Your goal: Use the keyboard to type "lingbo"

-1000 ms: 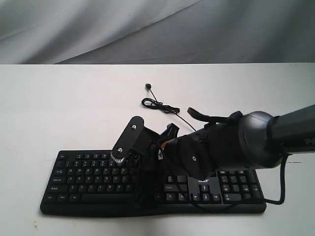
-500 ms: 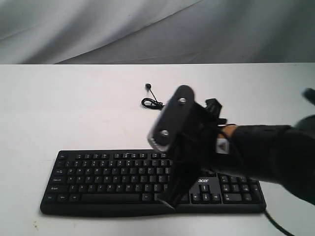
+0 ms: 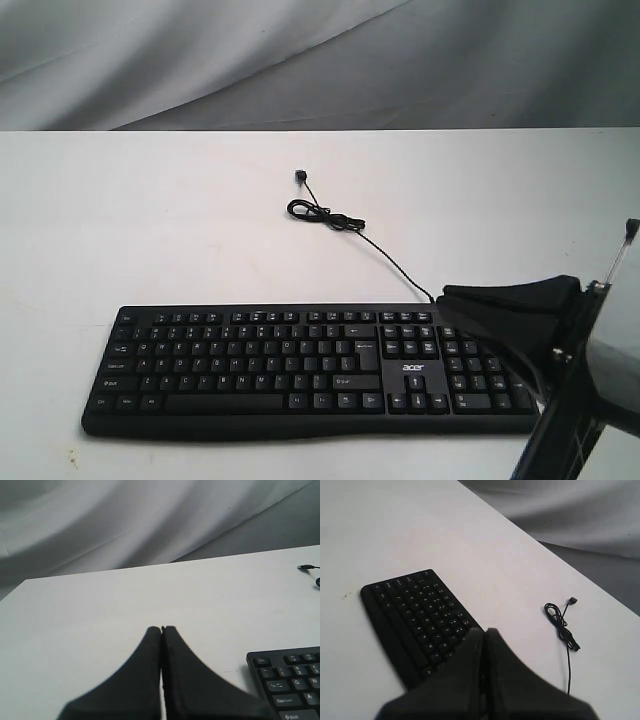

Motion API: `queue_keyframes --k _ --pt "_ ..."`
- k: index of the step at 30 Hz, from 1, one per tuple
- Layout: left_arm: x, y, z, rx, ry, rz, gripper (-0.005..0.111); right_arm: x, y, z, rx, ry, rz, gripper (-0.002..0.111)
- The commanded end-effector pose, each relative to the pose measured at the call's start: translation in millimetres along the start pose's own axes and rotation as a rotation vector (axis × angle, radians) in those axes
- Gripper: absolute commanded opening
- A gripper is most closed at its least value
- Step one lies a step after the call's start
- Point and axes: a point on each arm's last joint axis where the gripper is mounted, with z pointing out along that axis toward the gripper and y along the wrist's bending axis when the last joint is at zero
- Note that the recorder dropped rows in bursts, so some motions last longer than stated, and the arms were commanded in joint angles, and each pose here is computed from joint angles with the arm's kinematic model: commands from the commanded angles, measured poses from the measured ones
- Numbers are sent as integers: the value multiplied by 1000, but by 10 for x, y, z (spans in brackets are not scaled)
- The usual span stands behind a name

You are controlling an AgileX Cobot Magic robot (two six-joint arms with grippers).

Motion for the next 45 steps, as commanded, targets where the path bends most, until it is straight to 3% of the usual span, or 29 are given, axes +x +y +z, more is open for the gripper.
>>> queue_keyframes --k 1,9,19,29,36,42,45 --pt "4 -6 1 8 -11 -5 0 24 1 15 4 4 12 0" --pt "4 -6 1 8 -11 -5 0 -27 -80 -31 68 -58 71 0" --pt "4 -6 1 8 -11 -5 0 28 -562 -553 480 -114 185 0" --pt "4 -6 1 8 -11 -5 0 239 -271 -1098 637 22 251 0" --pt "4 -6 1 8 -11 -5 0 334 -265 -1099 656 112 207 0" --pt "4 -6 1 8 -11 -5 0 630 -232 -981 635 206 236 0" --pt "4 -6 1 8 -11 -5 0 714 -277 -981 712 195 273 0"
